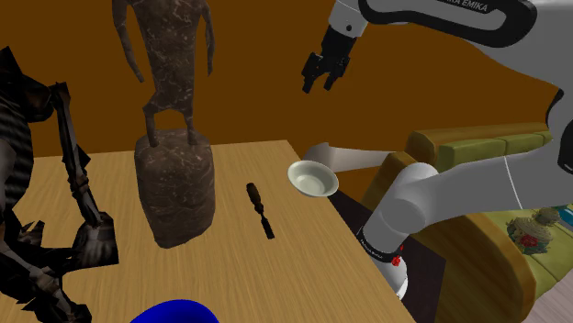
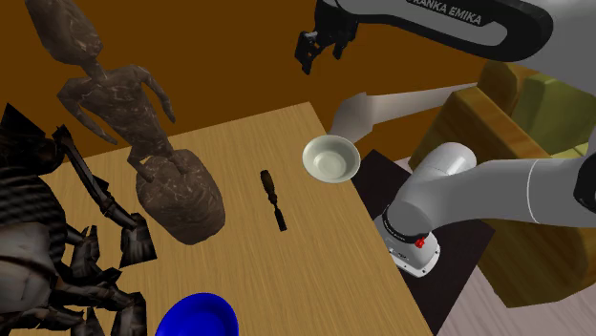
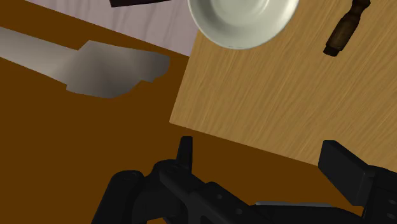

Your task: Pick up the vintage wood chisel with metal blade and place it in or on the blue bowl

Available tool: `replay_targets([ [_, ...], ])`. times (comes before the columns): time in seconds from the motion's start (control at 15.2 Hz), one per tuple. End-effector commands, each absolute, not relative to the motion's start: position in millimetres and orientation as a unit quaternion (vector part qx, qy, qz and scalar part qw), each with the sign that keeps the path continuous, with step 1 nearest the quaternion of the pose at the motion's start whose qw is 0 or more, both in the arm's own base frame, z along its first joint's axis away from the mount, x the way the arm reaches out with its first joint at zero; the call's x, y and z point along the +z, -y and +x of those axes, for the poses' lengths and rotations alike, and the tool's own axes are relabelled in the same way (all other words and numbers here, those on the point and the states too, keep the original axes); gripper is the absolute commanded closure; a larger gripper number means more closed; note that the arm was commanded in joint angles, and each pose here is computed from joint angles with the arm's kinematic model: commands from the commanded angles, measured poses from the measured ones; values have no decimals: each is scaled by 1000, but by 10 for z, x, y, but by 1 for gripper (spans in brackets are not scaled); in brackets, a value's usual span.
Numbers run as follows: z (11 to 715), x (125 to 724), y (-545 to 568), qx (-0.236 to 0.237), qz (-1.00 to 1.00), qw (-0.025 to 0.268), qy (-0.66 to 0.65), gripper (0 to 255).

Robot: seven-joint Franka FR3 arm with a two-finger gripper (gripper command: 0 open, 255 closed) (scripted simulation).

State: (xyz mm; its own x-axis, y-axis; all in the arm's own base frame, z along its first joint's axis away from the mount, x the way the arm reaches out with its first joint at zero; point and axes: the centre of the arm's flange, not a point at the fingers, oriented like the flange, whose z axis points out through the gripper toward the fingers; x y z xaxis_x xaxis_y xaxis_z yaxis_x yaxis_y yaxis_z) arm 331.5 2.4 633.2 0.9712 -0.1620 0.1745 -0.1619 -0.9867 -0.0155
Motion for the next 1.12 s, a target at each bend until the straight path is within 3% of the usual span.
replay_targets([
  [0.0, 3315, 6332, -24, -88, -993, 1, -82, 0],
  [1.06, 2962, 4840, -1454, -77, -992, 4, -96, 0],
])
